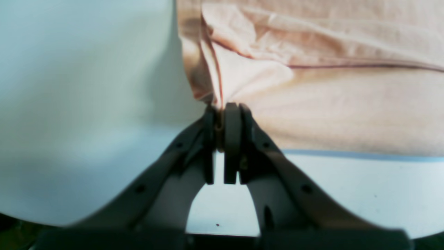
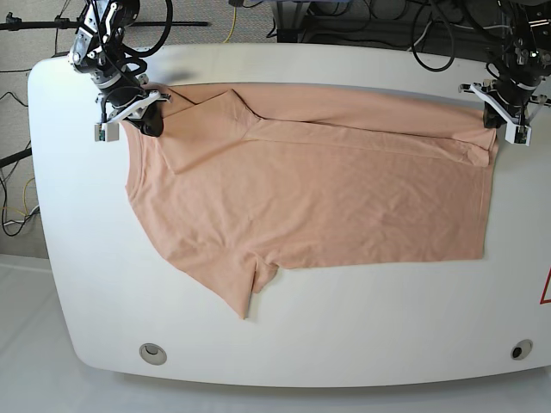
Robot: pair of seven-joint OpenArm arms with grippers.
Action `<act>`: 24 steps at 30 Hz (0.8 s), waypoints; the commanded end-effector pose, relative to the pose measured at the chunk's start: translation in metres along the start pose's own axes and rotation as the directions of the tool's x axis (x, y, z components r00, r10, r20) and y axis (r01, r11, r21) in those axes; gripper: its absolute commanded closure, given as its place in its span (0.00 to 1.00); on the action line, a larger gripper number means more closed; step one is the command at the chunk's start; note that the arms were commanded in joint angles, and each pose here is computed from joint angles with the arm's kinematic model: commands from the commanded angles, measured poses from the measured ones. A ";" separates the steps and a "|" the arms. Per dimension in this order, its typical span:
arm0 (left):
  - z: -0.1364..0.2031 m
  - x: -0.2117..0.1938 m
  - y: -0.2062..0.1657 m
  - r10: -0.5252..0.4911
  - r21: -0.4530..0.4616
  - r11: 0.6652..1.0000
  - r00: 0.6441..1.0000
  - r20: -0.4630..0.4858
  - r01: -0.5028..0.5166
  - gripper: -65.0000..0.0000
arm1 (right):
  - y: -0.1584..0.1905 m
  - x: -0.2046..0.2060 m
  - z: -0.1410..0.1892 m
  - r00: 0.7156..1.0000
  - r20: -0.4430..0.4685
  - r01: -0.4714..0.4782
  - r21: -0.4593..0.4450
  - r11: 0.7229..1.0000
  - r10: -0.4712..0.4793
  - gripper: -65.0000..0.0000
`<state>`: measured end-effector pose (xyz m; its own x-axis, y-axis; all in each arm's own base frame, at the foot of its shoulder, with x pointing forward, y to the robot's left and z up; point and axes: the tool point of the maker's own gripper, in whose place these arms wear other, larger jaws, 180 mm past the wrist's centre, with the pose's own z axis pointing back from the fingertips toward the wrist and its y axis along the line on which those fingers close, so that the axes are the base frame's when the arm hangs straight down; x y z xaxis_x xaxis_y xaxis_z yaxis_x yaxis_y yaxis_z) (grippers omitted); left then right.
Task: Fold the T-shirt properly
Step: 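Hold the folded edge with both grippers while smoothing the shirt flat, then keep both grippers closed on the folded edge, pulling it taut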
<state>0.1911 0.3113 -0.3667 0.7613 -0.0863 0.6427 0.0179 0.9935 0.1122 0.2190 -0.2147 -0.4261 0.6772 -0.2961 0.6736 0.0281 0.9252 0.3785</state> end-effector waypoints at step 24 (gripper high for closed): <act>0.006 -0.008 0.003 -0.041 -0.007 0.999 0.999 -0.014 0.040 1.00 | -0.011 -0.018 0.016 0.999 -0.023 0.034 -0.047 0.998 -0.035 0.99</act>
<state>0.1775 0.3088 -0.3762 0.7856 -0.1049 0.6097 0.0515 0.9932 0.1046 0.2054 -0.2158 -0.4291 0.6663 -0.3436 0.6618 0.0729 0.9133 0.4007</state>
